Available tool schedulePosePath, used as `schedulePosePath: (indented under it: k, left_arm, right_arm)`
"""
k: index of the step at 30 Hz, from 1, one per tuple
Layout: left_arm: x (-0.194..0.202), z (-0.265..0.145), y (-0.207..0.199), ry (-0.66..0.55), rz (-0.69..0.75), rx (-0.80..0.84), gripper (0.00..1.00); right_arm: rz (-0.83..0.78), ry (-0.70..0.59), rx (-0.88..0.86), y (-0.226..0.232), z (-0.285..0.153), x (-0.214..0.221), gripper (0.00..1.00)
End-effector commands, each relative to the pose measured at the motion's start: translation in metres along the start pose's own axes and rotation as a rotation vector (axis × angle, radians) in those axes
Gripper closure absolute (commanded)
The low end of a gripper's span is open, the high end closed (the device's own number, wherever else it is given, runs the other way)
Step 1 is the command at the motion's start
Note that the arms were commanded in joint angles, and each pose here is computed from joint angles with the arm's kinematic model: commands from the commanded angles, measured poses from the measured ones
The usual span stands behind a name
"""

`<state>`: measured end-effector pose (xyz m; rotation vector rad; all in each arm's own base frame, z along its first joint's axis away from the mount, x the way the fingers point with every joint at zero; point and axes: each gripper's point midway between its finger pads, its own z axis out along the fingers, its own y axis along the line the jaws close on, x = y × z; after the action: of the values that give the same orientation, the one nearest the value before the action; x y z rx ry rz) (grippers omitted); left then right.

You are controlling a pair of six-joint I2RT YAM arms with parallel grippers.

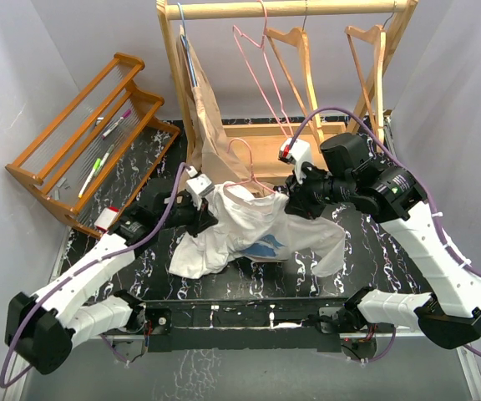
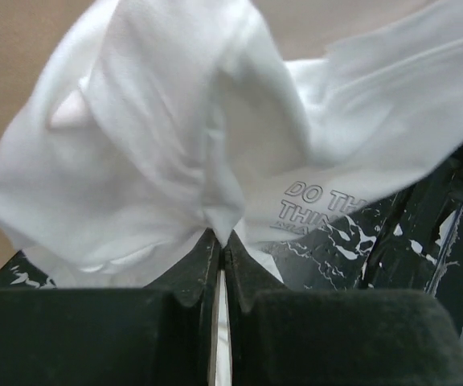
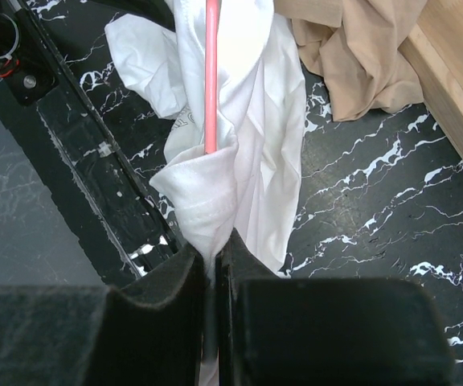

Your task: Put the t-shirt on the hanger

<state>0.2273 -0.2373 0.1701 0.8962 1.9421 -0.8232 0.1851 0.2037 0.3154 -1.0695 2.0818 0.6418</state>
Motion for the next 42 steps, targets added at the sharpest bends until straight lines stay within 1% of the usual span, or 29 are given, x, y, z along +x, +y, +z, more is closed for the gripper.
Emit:
schedulePosePath:
  k: [1, 5, 11, 16, 21, 24, 33, 37, 42]
  left_arm:
    - [-0.017, -0.043, -0.011, 0.005, 0.126, -0.016, 1.00]
    - [-0.019, -0.065, -0.006, 0.043, 0.198, -0.069, 1.00]
    - [-0.033, -0.084, 0.022, 0.103, 0.316, -0.193, 1.00]
    - [-0.042, -0.099, 0.058, 0.163, 0.405, -0.320, 1.00]
    - [-0.055, -0.117, 0.096, 0.188, 0.414, -0.423, 1.00]
    - [-0.062, -0.116, 0.103, 0.168, 0.402, -0.416, 1.00]
    - [-0.086, -0.097, 0.090, 0.103, 0.394, -0.281, 1.00]
    - [-0.106, -0.098, 0.087, 0.067, 0.408, -0.265, 1.00]
    - [-0.145, -0.105, 0.087, 0.002, 0.407, -0.285, 1.00]
  right_arm:
    - [-0.041, -0.058, 0.012, -0.001, -0.010, -0.012, 0.92]
    - [-0.054, -0.039, -0.013, 0.002, -0.007, -0.009, 0.92]
    - [-0.095, -0.034, -0.035, 0.005, -0.011, -0.010, 0.92]
    - [-0.114, -0.061, -0.042, 0.009, -0.019, -0.013, 0.92]
    - [-0.133, -0.097, -0.043, 0.014, -0.030, -0.018, 0.92]
    - [-0.132, -0.099, -0.063, 0.017, -0.027, -0.017, 0.92]
    - [-0.137, -0.151, -0.063, 0.014, -0.020, -0.031, 0.92]
    - [-0.142, -0.200, -0.039, 0.011, -0.021, -0.042, 0.92]
    - [-0.131, -0.183, -0.050, 0.010, -0.011, -0.034, 0.92]
